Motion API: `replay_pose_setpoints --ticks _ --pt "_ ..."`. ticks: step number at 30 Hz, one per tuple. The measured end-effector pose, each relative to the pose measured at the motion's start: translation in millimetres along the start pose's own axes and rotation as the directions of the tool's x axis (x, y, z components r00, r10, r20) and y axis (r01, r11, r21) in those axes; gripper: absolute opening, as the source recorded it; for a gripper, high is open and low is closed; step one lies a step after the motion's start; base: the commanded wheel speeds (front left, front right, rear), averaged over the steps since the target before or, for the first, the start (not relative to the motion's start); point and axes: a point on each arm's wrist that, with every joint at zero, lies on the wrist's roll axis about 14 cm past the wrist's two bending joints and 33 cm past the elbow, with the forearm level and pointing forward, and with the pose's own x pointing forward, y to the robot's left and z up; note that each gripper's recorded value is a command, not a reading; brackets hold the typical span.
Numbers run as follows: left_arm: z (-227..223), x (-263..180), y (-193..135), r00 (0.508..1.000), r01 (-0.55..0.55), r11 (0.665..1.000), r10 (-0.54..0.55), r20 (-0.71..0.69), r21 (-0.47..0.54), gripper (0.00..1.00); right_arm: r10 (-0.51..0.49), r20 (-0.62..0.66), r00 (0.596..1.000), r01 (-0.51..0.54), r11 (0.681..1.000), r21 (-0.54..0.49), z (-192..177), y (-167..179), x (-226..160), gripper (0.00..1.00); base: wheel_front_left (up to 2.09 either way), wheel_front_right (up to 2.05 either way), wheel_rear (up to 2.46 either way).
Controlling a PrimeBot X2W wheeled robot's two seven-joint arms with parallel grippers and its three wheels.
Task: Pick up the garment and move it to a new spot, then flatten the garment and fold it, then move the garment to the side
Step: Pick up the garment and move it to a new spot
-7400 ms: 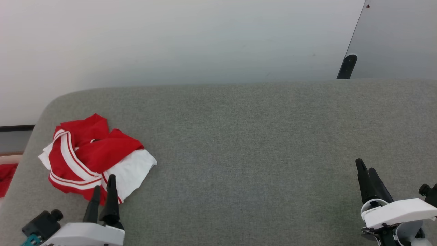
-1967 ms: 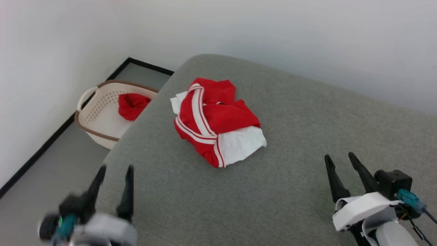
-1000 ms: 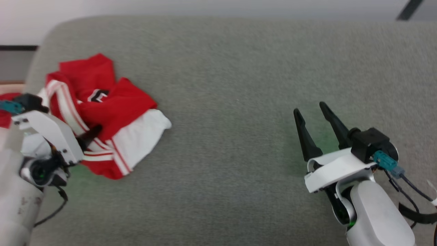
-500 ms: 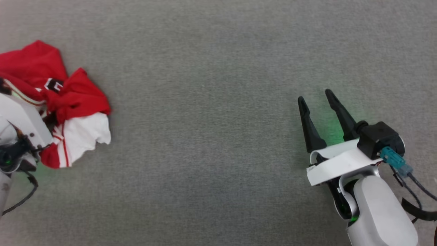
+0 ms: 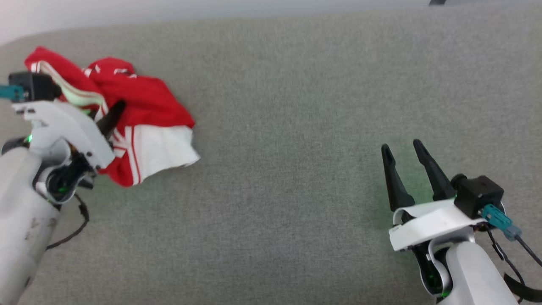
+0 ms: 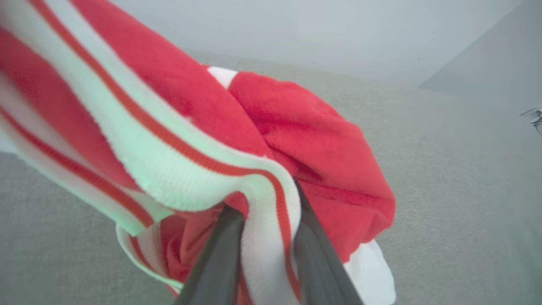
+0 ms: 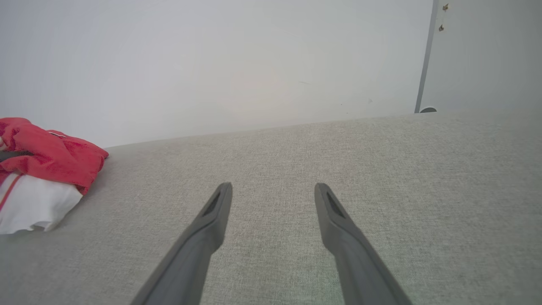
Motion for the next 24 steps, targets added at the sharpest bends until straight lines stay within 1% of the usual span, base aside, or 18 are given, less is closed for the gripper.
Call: replay_pose_setpoints --ticks 3,6,8,10,12,13,15,17,18,20,21,24 --pt "20 -5 -30 0.995 0.077 0.996 -0.079 0.056 0.036 0.00 -0.018 0.020 1.000 0.018 1.000 0.014 9 -3 -8 1.00 0.00 0.00 0.00" --pt "28 -6 -65 0.984 0.162 0.982 -0.169 0.065 0.095 0.00 -0.040 0.037 0.999 0.039 0.999 0.028 16 -8 -17 1.00 0.00 0.00 0.00" --pt "33 -5 -92 0.968 0.231 0.963 -0.241 0.063 0.138 0.00 -0.061 0.046 0.997 0.059 0.998 0.034 20 -14 -23 1.00 0.00 0.00 0.00" --pt "35 -3 -121 0.948 0.299 0.933 -0.315 0.051 0.199 0.00 -0.089 0.058 0.994 0.087 0.995 0.041 24 -22 -30 1.00 0.00 0.00 0.00" --pt "33 0 -142 0.933 0.334 0.880 -0.358 0.012 0.338 0.00 -0.126 0.073 0.989 0.122 0.991 0.049 30 -33 -38 1.00 0.00 0.00 0.00" --pt "30 3 -154 0.924 0.357 0.858 -0.382 -0.006 0.370 0.00 -0.147 0.074 0.986 0.144 0.988 0.053 30 -40 -43 1.00 0.00 0.00 0.00" --pt "19 8 -182 0.897 0.421 0.813 -0.439 -0.051 0.401 0.00 -0.181 0.068 0.981 0.177 0.982 0.064 28 -49 -53 1.00 0.00 0.00 0.00" --pt "11 9 -218 0.854 0.492 0.728 -0.510 -0.104 0.477 0.00 -0.201 0.074 0.977 0.196 0.978 0.071 30 -55 -58 1.00 0.00 0.00 0.00" --pt "8 9 -235 0.830 0.526 0.691 -0.544 -0.123 0.496 0.00 -0.210 0.079 0.975 0.204 0.976 0.076 32 -57 -61 1.00 0.00 0.00 0.00" --pt "2 9 -258 0.793 0.566 0.617 -0.589 -0.156 0.547 0.00 -0.231 0.085 0.969 0.224 0.971 0.086 35 -63 -66 1.00 0.00 0.00 0.00" --pt "3 11 -266 0.784 0.568 0.584 -0.599 -0.164 0.579 0.00 -0.241 0.088 0.967 0.233 0.968 0.092 36 -66 -68 1.00 0.00 0.00 0.00" --pt "5 17 -291 0.748 0.587 0.515 -0.640 -0.175 0.625 0.00 -0.274 0.095 0.957 0.263 0.959 0.108 39 -75 -76 1.00 0.00 0.00 0.00"
